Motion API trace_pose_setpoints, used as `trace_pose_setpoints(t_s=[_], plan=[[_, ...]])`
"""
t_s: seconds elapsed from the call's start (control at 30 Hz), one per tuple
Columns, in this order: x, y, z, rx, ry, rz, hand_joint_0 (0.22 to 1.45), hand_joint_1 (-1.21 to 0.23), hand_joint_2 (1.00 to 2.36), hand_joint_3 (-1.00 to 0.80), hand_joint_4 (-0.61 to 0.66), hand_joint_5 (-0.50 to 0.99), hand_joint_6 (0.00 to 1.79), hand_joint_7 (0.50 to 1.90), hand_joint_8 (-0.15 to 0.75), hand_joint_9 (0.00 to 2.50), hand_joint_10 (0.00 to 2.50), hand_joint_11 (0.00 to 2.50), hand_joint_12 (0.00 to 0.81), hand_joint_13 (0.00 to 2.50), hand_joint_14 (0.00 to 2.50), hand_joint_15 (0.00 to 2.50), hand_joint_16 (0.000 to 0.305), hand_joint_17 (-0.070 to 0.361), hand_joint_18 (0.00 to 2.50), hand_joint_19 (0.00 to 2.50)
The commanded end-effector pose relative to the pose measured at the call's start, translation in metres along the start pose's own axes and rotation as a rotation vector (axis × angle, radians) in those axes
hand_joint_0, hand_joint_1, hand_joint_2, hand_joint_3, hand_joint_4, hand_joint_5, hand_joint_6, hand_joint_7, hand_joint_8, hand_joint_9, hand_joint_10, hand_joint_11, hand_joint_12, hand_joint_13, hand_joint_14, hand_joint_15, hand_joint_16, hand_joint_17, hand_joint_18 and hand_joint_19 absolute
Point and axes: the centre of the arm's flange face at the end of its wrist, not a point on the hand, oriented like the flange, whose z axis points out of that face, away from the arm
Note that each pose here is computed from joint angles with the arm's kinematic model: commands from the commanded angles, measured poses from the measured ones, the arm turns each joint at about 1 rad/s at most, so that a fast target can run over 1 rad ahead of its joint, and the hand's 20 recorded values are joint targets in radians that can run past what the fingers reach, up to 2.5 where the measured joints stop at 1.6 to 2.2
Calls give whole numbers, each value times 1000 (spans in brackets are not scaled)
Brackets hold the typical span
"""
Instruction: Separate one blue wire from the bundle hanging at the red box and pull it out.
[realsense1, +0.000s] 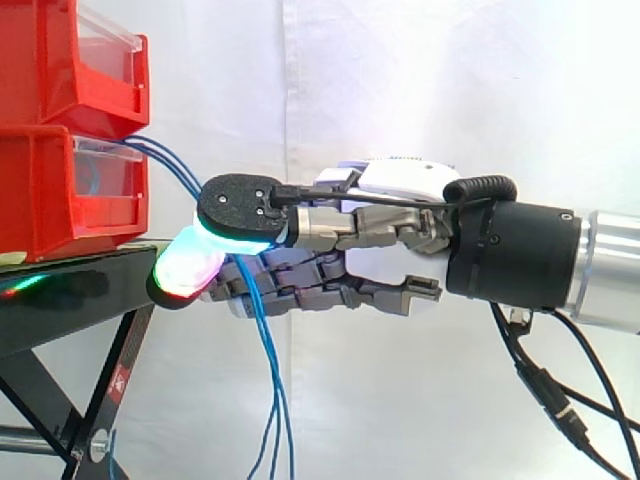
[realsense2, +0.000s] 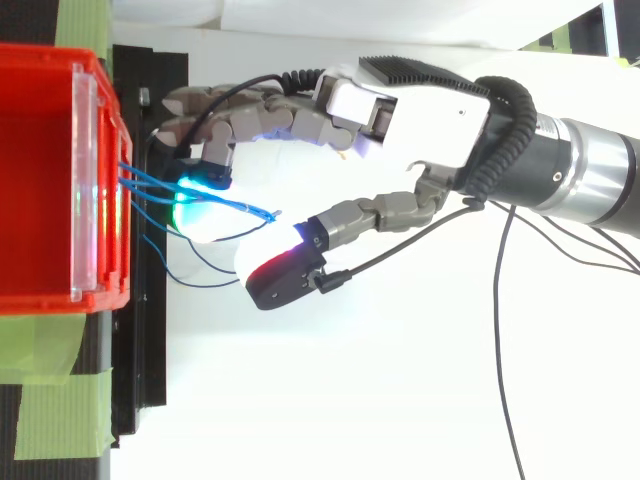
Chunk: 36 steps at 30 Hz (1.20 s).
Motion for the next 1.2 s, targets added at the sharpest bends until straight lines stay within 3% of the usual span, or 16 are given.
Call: trace_pose_setpoints(t_s=[0.0,0.23,0.47,0.9,1.17], plan=[[-5,1,0,-2,-6,-13,558,-557,1000,-497,308,-185,503,1023,293,342,2,111,367,186,4,136,56,126,105,221],[-13,-3,0,5,-16,-49,558,-556,1000,-498,304,-185,502,1025,294,342,3,111,367,185,4,132,56,126,105,226],[-19,-7,-1,7,-20,-58,558,-554,1000,-500,304,-185,503,1024,294,342,2,117,367,185,4,135,56,126,105,226],[-29,8,1,-21,-27,-86,556,-555,1000,-497,310,-184,503,1029,294,343,4,110,367,187,4,135,56,126,105,233],[-29,8,1,-22,-25,-93,573,-575,1001,-483,298,-173,502,1096,293,354,2,114,363,193,4,134,55,125,114,228]])
